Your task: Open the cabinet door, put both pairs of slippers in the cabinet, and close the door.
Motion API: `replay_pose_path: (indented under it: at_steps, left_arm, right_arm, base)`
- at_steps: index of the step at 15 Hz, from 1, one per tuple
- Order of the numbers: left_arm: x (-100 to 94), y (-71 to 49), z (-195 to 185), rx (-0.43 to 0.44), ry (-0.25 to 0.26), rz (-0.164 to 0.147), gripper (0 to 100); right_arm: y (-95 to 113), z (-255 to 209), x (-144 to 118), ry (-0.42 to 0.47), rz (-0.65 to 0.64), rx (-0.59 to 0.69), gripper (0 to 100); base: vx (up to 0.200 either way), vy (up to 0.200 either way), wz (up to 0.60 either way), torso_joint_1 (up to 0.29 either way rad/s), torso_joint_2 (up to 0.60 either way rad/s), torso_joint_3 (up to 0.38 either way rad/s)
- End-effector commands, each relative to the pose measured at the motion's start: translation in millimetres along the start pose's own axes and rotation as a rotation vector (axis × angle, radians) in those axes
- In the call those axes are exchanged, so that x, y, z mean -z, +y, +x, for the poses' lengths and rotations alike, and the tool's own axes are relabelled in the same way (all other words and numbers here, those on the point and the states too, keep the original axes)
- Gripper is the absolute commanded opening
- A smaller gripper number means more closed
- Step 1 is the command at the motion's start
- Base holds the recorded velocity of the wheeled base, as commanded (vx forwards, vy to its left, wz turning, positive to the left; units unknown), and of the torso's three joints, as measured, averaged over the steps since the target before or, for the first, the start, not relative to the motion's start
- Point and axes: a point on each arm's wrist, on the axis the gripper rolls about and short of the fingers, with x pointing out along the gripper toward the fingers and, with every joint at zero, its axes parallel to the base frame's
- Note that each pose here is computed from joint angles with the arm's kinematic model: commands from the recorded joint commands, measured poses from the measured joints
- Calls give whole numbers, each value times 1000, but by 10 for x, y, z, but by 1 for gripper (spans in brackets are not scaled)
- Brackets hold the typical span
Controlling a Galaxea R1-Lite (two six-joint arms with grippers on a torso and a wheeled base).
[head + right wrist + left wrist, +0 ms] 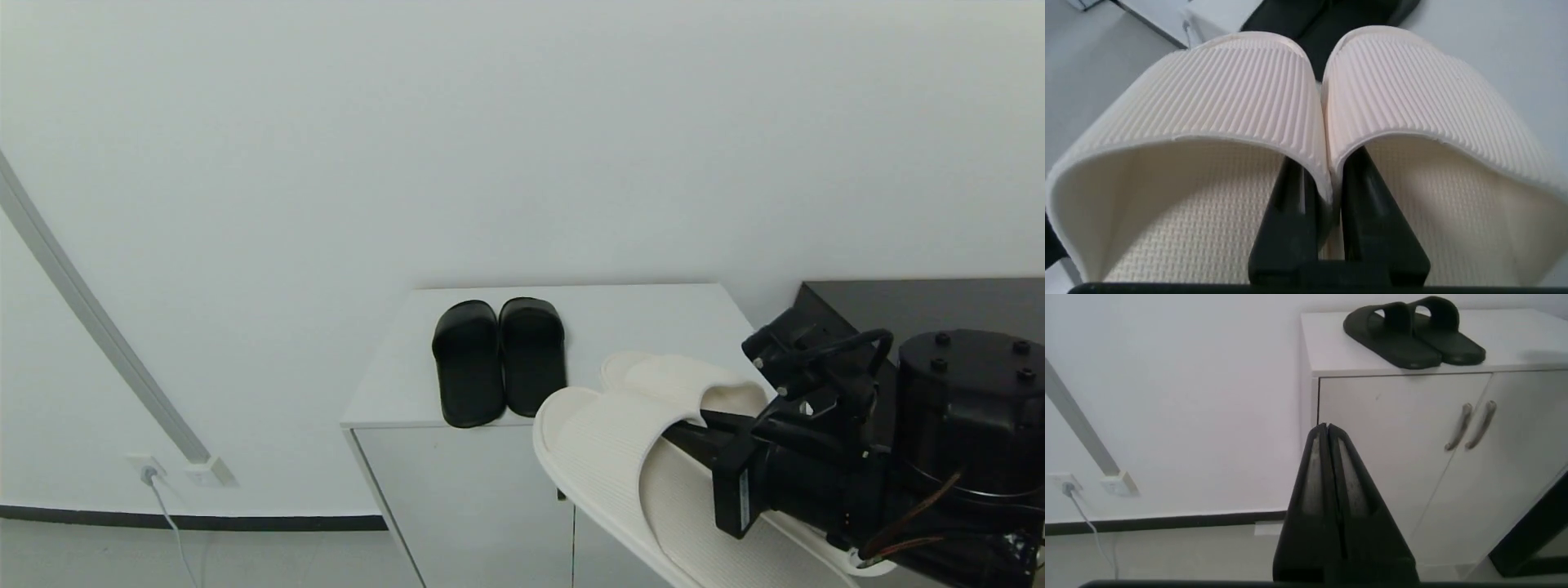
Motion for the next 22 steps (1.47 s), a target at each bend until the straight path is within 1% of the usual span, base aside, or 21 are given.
replay_pose_path:
  at_steps: [1,2,20,22]
  left_arm:
    - [-5,0,0,0,0,0,0]
    - [0,0,1,0,1,0,0]
    - [0,0,1,-1,1,-4,0]
    - [0,0,1,0,1,-4,0]
  right_arm:
    - [-1,-23,22,5,-7,-1,0]
    - [-5,-28,27,7,-7,-2,0]
    - [-3,-46,65,15,-8,-10,0]
    - [-3,-46,65,15,-8,-10,0]
  base:
    - [-200,0,0,-17,-7,2]
    - [-200,0,0,-2,2,-2]
    - [0,0,0,-1,1,4]
    - [0,0,0,-124,305,158]
